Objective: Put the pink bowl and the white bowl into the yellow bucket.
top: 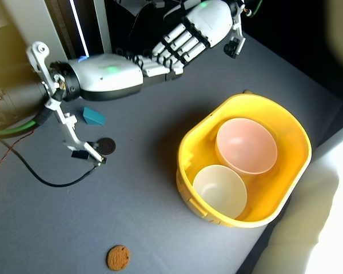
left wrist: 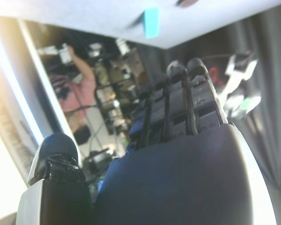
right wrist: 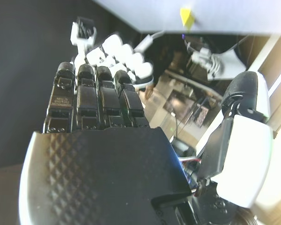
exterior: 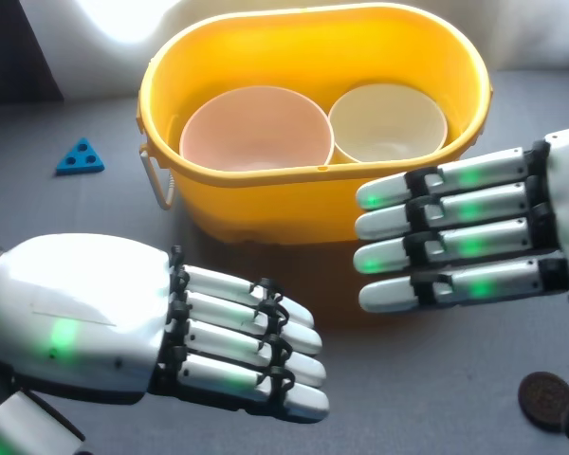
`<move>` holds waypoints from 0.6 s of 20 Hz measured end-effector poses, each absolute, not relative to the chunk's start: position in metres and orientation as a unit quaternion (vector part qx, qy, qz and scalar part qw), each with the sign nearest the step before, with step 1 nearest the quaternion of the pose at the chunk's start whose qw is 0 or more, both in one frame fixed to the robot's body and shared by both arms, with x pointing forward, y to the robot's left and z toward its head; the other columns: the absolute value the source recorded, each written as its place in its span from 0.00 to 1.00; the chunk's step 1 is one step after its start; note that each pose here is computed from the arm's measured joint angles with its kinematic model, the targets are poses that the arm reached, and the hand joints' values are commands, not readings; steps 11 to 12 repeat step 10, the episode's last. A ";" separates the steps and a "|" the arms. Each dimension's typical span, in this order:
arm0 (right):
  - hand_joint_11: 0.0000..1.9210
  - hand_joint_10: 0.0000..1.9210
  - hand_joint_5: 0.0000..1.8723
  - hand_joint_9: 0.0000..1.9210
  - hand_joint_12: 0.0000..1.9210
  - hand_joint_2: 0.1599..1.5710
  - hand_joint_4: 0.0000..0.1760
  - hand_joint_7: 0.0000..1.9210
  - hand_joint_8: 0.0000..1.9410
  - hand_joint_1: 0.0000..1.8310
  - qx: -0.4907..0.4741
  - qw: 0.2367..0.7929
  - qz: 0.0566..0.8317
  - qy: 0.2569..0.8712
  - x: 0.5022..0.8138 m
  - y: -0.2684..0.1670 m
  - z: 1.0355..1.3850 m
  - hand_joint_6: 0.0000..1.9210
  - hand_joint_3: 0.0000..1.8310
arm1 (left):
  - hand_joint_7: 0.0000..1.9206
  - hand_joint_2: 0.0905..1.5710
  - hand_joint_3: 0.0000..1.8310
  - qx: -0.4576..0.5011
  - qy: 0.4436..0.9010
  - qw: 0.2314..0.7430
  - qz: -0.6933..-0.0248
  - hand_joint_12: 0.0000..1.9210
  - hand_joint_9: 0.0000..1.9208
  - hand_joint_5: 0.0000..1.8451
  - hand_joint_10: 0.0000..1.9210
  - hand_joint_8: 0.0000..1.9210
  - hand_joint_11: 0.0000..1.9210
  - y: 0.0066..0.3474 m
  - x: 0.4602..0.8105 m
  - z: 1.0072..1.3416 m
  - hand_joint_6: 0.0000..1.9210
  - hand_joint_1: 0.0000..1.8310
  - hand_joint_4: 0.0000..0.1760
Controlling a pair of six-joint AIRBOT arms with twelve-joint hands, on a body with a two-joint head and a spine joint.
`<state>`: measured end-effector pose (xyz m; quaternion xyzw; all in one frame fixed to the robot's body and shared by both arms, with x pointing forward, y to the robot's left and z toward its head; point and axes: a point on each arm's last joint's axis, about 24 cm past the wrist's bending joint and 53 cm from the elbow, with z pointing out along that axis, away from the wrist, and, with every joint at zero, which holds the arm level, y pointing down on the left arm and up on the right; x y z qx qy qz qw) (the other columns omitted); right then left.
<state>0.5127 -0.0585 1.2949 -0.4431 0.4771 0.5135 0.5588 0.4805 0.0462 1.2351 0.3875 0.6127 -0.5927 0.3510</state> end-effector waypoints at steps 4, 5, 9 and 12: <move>0.01 0.00 0.00 0.00 0.00 0.46 0.00 0.01 0.00 0.19 -0.440 0.557 0.517 0.479 0.508 -0.061 1.298 0.00 0.00 | 0.05 0.75 0.00 0.387 0.615 0.358 -0.586 0.09 0.03 0.05 0.00 0.00 0.00 0.044 0.483 1.235 0.00 0.00 0.00; 0.00 0.00 0.00 0.00 0.00 0.46 0.00 0.00 0.00 0.20 -0.444 0.555 0.520 0.474 0.504 -0.058 1.302 0.00 0.00 | 0.06 0.76 0.00 0.388 0.613 0.361 -0.586 0.11 0.04 0.06 0.00 0.00 0.00 0.044 0.484 1.237 0.00 0.00 0.00; 0.02 0.00 0.01 0.01 0.01 0.44 0.00 0.02 0.01 0.23 -0.402 0.574 0.562 0.439 0.499 -0.058 1.345 0.00 0.00 | 0.07 0.76 0.00 0.389 0.612 0.358 -0.587 0.13 0.04 0.06 0.00 0.00 0.00 0.041 0.481 1.235 0.00 0.00 0.00; 0.01 0.00 0.01 0.00 0.01 0.45 0.00 0.02 0.00 0.23 -0.400 0.575 0.563 0.438 0.500 -0.059 1.345 0.00 0.00 | 0.06 0.75 0.00 0.390 0.610 0.356 -0.591 0.10 0.03 0.06 0.00 0.00 0.00 0.039 0.480 1.235 0.00 0.00 0.00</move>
